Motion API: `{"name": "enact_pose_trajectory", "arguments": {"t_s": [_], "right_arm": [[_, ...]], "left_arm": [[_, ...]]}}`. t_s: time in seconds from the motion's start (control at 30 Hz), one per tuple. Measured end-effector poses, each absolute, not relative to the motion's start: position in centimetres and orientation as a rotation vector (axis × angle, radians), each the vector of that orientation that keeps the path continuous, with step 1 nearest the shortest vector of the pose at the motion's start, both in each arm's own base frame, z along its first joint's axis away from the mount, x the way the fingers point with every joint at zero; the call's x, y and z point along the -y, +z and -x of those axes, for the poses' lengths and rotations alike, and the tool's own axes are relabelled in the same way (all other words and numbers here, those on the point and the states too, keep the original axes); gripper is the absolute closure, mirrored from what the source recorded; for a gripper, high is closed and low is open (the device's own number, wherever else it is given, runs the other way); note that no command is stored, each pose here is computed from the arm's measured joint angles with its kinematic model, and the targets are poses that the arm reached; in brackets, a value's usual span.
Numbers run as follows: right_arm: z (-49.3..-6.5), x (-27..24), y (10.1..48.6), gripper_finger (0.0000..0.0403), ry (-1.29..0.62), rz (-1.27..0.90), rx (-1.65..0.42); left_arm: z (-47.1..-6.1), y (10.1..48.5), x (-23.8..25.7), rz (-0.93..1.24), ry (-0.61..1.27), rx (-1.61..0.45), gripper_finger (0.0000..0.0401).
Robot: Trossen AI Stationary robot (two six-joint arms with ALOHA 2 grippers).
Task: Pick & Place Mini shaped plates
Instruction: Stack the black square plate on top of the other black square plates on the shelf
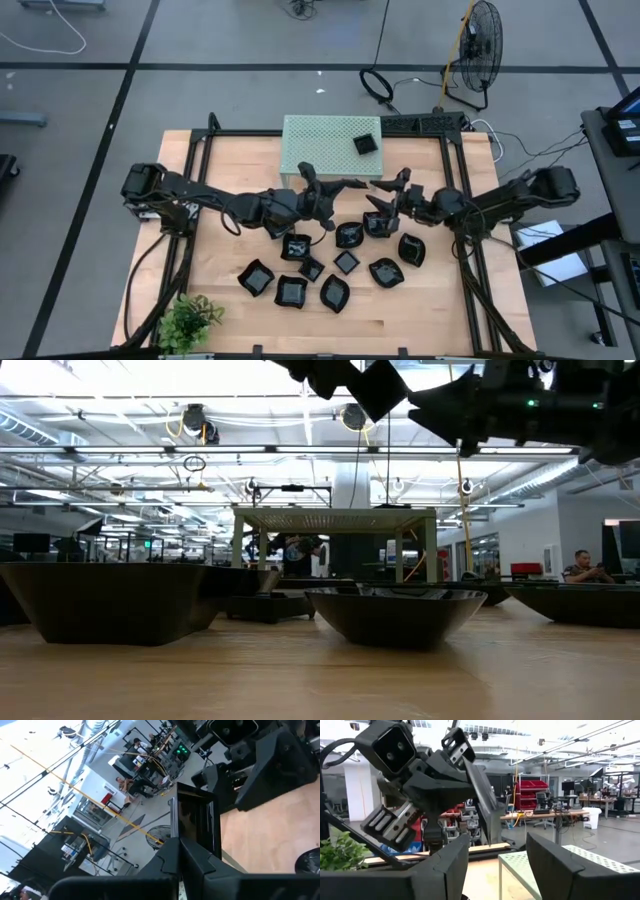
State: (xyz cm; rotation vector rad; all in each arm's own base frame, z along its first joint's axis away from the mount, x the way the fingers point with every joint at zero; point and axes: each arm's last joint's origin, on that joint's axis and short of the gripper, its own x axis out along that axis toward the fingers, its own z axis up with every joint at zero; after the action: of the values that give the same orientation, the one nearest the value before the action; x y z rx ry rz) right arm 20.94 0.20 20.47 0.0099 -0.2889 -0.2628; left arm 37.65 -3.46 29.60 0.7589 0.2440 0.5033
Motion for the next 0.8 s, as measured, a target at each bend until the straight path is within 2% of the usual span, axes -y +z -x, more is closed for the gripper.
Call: {"name": "enact_pose_trajectory", "arguments": {"t_s": [0.37,0.8], "right_arm": [[-23.6,-0.3,20.4,0.0237,-0.265,0.017,0.253],[-23.5,-0.3,20.4,0.0304,-0.271,0.042,0.251]], "left_arm": [[-37.6,29.3,3.5,-0.74,0.486,-0.258,0.039],[-37.6,29.3,3.5,-0.739,0.492,-0.261,0.0396]]}}
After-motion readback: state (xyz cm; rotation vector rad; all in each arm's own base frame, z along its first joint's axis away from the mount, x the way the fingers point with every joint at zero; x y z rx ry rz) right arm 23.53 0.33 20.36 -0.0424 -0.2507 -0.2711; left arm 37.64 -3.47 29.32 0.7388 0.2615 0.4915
